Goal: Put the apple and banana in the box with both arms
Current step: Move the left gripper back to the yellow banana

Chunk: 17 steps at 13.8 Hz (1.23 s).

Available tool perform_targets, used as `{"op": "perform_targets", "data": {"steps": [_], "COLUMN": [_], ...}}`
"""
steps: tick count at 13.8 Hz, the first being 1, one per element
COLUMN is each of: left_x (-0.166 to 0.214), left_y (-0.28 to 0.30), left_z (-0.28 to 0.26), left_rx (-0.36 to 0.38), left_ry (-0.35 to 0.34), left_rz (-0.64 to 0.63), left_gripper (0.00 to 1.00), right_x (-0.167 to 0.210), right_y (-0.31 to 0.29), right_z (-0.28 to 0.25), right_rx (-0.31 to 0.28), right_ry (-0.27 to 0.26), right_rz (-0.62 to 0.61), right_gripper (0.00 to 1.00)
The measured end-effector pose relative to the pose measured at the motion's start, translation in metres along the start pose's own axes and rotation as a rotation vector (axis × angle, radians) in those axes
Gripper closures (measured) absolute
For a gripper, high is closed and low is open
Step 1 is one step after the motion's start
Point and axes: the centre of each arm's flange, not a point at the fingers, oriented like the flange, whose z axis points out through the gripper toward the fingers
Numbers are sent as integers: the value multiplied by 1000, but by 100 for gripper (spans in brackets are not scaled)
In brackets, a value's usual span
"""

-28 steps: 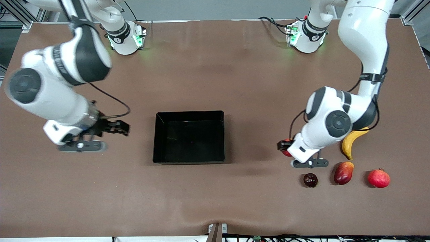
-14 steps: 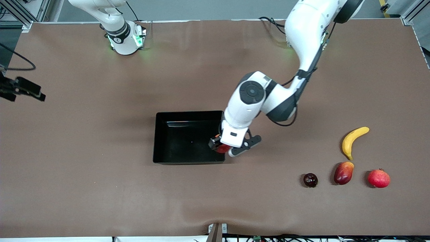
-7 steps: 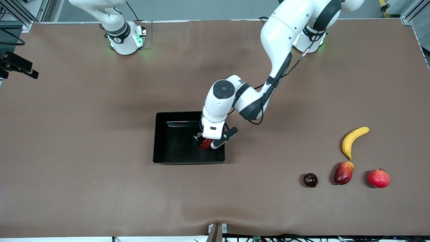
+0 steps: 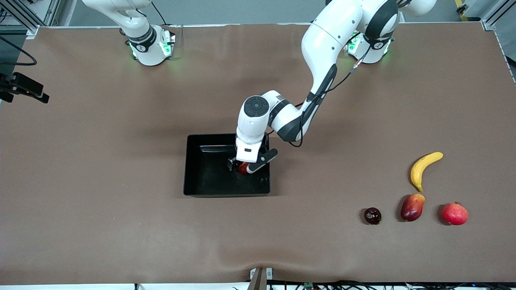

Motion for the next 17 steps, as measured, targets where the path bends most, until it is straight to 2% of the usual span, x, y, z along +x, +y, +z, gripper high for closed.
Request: {"op": "perform_targets", "data": {"steps": [1, 2, 5, 8, 11, 14, 17], "left_x": [2, 6, 33, 114, 207, 285, 338], "left_y": [2, 5, 17, 22, -21, -79, -146], "left_z": [-2, -7, -48, -166, -267, -309, -312], "left_rx": [-5, -12, 6, 48, 170, 249, 303], "left_ry": [3, 10, 45, 78, 51, 5, -64], "left_rz": [-1, -3, -28, -11, 97, 210, 332], "left_gripper": [4, 0, 0, 0, 0, 0, 0], "right_x": [0, 0, 1, 3, 3, 3, 4], "right_y": [-2, -4, -9, -9, -8, -9, -9], "right_z": [-1, -1, -2, -4, -5, -5, -4], "right_rx": [-1, -1, -2, -5, -9, -9, -9], "right_ry": [4, 8, 15, 32, 39, 38, 38], "right_rz": [-4, -8, -16, -18, -15, -18, -18], "right_gripper": [0, 0, 0, 0, 0, 0, 0]}}
